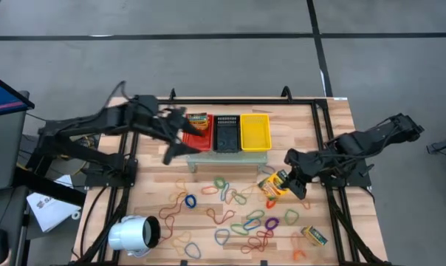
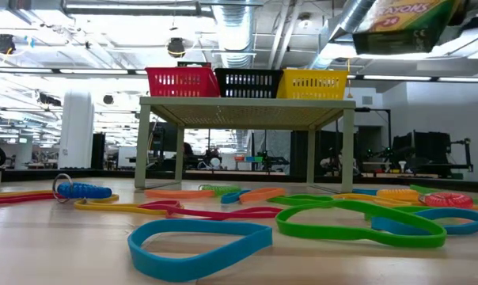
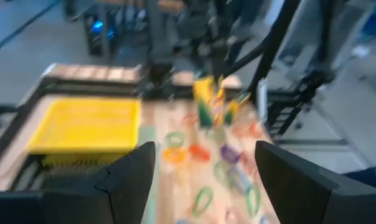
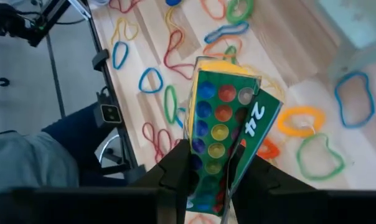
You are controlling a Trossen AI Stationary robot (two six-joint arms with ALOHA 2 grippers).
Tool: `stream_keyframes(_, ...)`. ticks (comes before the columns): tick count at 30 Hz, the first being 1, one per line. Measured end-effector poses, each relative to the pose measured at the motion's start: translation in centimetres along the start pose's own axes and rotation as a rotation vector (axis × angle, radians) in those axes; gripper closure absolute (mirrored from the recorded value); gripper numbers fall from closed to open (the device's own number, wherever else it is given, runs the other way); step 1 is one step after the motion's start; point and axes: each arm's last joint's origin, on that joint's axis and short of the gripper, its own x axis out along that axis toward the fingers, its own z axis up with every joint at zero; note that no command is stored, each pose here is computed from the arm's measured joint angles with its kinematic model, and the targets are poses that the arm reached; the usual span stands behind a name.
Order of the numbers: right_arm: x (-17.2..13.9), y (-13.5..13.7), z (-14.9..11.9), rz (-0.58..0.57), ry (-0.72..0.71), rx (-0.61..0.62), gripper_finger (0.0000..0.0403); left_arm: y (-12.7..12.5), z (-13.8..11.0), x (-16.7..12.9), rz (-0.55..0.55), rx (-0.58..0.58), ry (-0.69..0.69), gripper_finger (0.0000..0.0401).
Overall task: Pick & Place Office Desk Supplies
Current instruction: Put the crayon box into the red bin on the shelf
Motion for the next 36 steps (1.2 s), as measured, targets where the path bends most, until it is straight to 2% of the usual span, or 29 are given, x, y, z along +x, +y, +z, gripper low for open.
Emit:
stream_keyframes(3,0.6,0.1,0.3,-0.003,-0.001,-0.029,0.0317,0.2,0.2,3.3,-0.1,0.008,-0.039,0.0132)
stream_keyframes(9,1.4,0.7,0.5,0.019,-0.004,-0.067,0.0311,1.1,-1.3,8.6,-0.144,-0.003,-0.004,0.0132)
stream_keyframes(13,1.3,1.1,0.8,0.056,-0.035,-0.097,0.0311,1.4,-1.9,11.6,-0.281,-0.055,-0.029,0.0129)
stream_keyframes(18,1.3,1.2,1.4,0.078,-0.077,-0.132,0.031,1.3,-2.7,13.7,-0.324,-0.064,-0.036,0.012)
stream_keyframes(23,1.1,0.6,2.8,0.083,-0.119,-0.152,0.031,1.3,-2.6,13.5,-0.322,-0.072,-0.041,0.0116)
stream_keyframes(28,0.2,0.8,4.8,0.075,-0.152,-0.218,0.031,0.9,-1.5,11.7,-0.322,-0.075,-0.069,0.0116)
stream_keyframes(36,0.4,2.9,8.6,-0.028,-0.036,-0.343,0.031,0.8,-0.5,8.1,-0.293,-0.063,-0.057,0.0116)
